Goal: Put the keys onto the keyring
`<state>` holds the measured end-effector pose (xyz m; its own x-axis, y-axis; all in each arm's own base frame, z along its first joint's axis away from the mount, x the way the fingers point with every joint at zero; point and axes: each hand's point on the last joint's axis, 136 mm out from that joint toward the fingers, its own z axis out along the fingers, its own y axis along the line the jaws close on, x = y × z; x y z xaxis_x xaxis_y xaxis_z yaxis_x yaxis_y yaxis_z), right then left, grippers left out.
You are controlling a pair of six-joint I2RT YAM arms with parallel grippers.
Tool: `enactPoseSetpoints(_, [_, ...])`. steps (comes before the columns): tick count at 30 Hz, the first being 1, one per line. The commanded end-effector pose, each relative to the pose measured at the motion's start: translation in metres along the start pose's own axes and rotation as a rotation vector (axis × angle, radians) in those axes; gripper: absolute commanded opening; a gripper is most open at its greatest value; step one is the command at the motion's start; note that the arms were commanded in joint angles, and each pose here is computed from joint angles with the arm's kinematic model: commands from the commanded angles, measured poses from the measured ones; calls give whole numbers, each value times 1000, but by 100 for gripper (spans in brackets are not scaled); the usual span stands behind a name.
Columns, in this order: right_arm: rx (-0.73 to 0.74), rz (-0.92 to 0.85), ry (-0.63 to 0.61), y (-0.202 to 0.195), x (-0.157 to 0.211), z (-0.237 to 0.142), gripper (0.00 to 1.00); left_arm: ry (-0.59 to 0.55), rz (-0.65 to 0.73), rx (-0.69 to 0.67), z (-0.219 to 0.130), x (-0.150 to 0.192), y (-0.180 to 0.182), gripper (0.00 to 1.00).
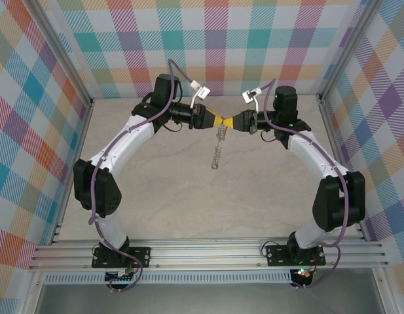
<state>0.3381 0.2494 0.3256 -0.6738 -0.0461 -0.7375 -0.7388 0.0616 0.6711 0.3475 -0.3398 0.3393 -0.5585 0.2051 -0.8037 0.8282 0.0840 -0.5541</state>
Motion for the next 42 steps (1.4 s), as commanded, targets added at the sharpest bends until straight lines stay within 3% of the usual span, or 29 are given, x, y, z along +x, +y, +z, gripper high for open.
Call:
enactPoseSetpoints(1, [-27, -49, -3, 12, -4, -2, 0, -1, 38, 53, 3, -4, -12, 22])
enactPoseSetpoints(5, [-26, -50, -3, 11, -4, -2, 0, 3, 37, 55, 5, -3, -12, 21])
enactPoseSetpoints(15, [-23, -48, -5, 11, -3, -2, 0, 6, 42, 64, 11, -3, -14, 0])
enactPoseSetpoints(24, [18, -48, -30, 10, -8, -4, 0, -83, 40, 24, 15, -13, -13, 0])
enactPoseSetpoints(28, [52, -61, -65, 15, -15, -10, 35, -188, 20, -40, 9, -24, -6, 0])
enactPoseSetpoints(30, [70, -69, -87, 18, -18, -15, 44, -236, 8, -65, 4, -28, -4, 0])
enactPoseSetpoints(42, [342, -63, -293, 8, -18, -52, 57, -372, 16, -40, -14, -43, -32, 0])
